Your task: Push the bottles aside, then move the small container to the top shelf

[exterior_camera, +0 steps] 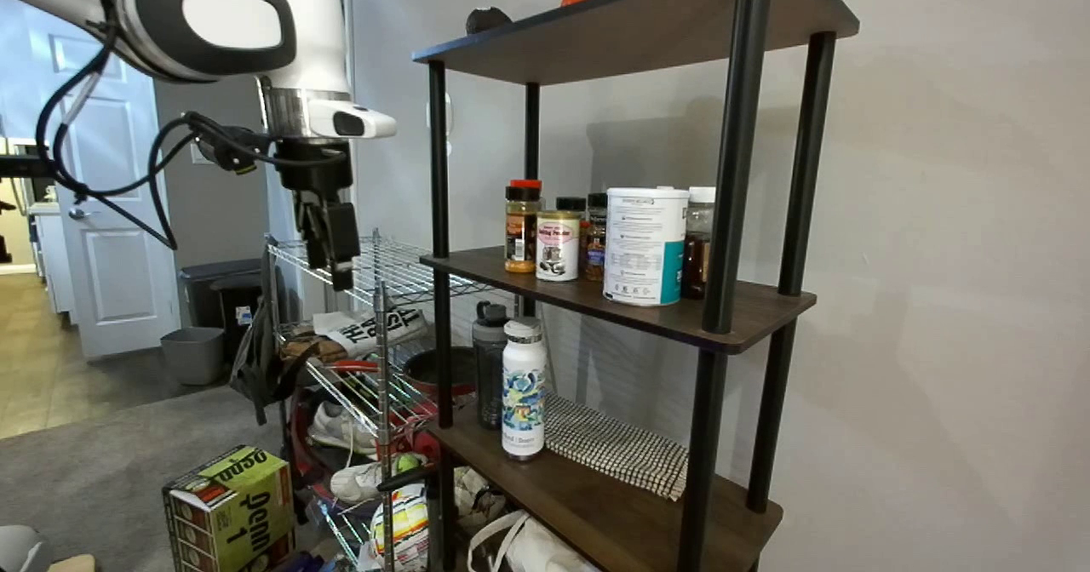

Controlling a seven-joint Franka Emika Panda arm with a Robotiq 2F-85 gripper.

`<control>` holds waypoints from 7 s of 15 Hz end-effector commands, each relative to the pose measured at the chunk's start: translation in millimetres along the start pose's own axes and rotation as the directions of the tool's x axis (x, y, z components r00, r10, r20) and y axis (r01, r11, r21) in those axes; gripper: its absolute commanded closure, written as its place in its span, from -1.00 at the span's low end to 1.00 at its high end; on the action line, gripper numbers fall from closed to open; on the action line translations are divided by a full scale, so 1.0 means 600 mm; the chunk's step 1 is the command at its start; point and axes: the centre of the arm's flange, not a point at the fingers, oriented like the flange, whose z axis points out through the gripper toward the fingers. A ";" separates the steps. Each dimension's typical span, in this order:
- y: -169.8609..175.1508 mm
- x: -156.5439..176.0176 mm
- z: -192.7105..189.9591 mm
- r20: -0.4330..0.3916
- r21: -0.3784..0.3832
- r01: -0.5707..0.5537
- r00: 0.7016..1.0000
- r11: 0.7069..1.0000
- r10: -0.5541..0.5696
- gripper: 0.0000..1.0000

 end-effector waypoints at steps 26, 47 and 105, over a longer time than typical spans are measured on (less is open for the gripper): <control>-0.062 0.241 -0.076 -0.524 -0.046 0.133 0.841 0.990 -0.137 -1.00; 0.029 0.269 -0.063 -0.513 -0.039 0.044 0.856 0.998 -0.057 -1.00; 0.009 0.263 0.034 -0.755 -0.089 0.196 0.626 0.977 -0.195 1.00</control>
